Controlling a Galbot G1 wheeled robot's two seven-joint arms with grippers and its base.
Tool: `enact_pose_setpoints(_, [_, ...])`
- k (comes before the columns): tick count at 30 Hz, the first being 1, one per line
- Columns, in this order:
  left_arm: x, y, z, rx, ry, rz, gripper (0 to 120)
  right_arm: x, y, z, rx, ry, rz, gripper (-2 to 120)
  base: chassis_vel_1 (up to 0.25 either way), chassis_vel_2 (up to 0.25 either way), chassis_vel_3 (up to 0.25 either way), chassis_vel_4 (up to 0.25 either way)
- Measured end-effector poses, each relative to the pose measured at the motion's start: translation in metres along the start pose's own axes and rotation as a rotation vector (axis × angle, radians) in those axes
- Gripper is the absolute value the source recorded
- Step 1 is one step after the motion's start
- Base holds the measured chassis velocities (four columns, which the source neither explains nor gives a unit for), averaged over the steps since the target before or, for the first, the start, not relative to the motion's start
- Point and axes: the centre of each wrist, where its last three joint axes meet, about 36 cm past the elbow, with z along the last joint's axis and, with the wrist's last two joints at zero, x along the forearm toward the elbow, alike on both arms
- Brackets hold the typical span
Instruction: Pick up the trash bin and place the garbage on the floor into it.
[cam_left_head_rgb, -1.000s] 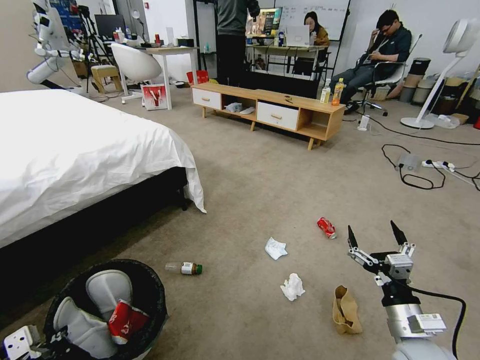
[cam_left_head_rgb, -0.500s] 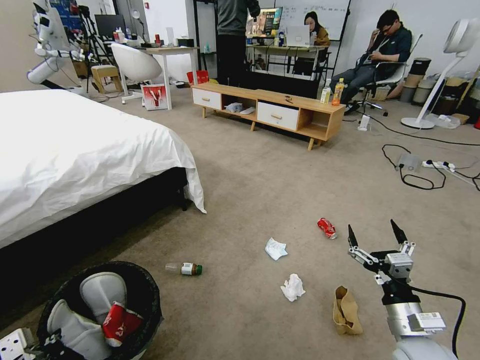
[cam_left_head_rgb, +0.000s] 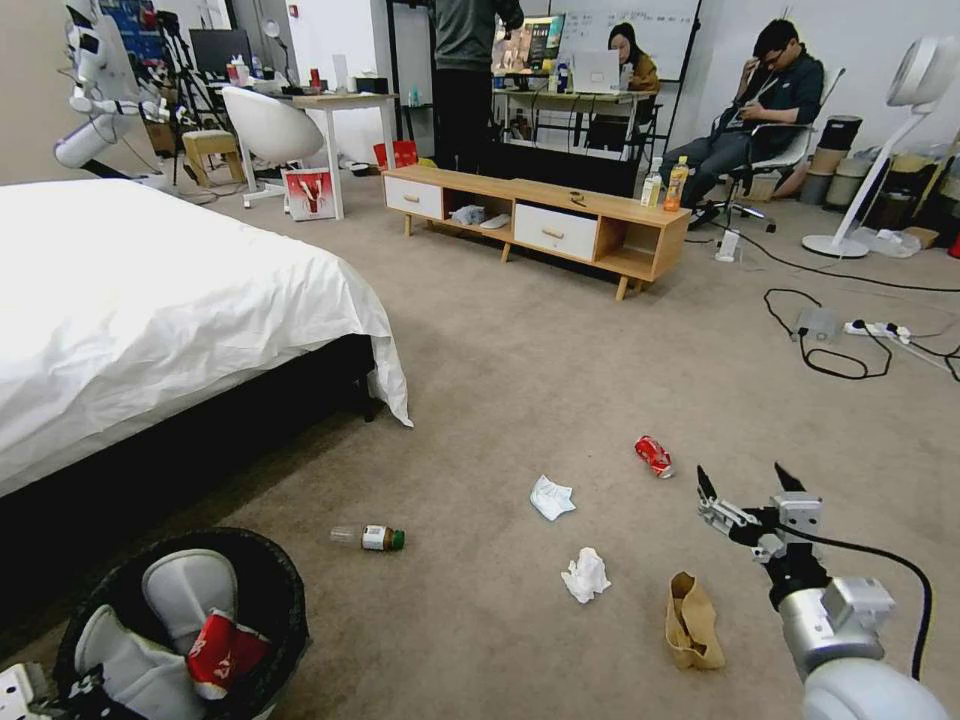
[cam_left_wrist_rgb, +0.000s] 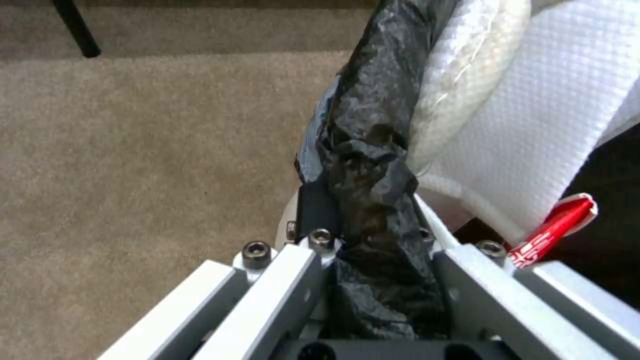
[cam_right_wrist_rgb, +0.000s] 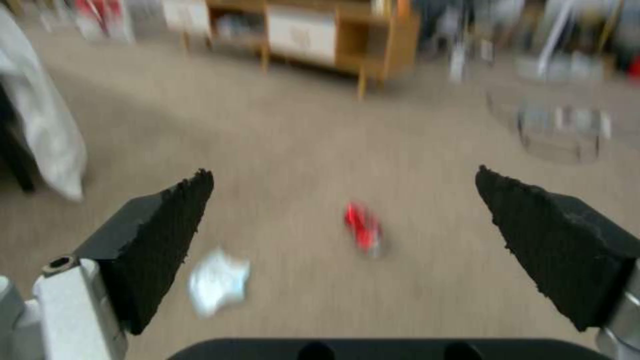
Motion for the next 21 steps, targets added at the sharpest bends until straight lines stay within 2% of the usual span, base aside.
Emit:
enact_pose_setpoints(2, [-0.001, 0.000, 0.000, 0.000, -0.001, 0.001, 3, 0.001, 0.004, -0.009, -0.026, 0.151, -0.001, 100, 0.000, 0.000, 0.000, 0.000])
enact_pose_setpoints(3, [-0.001, 0.000, 0.000, 0.000, -0.001, 0.001, 3, 0.001, 0.004, -0.009, -0.026, 0.151, -0.001, 100, 0.000, 0.000, 0.000, 0.000])
enact_pose_setpoints(5, [-0.002, 0.000, 0.000, 0.001, 0.001, 0.002, 3, 0.000, 0.005, -0.015, -0.050, 0.282, -0.018, 100, 0.000, 0.000, 0.000, 0.000])
enact_pose_setpoints(6, [-0.002, 0.000, 0.000, 0.001, 0.001, 0.002, 3, 0.000, 0.005, -0.015, -0.050, 0.282, -0.018, 100, 0.000, 0.000, 0.000, 0.000])
enact_pose_setpoints(8, [-0.004, 0.000, 0.001, 0.002, 0.006, 0.003, 3, -0.003, 0.005, -0.018, -0.068, 0.398, -0.036, 100, 0.000, 0.000, 0.000, 0.000])
enact_pose_setpoints(15, [-0.010, -0.001, 0.004, 0.003, 0.016, 0.009, 3, -0.009, 0.001, -0.009, -0.074, 0.571, -0.052, 100, 0.000, 0.000, 0.000, 0.000])
enact_pose_setpoints(21, [-0.015, -0.002, 0.005, 0.002, 0.024, 0.016, 3, -0.016, -0.006, 0.012, -0.065, 0.630, -0.019, 100, 0.000, 0.000, 0.000, 0.000])
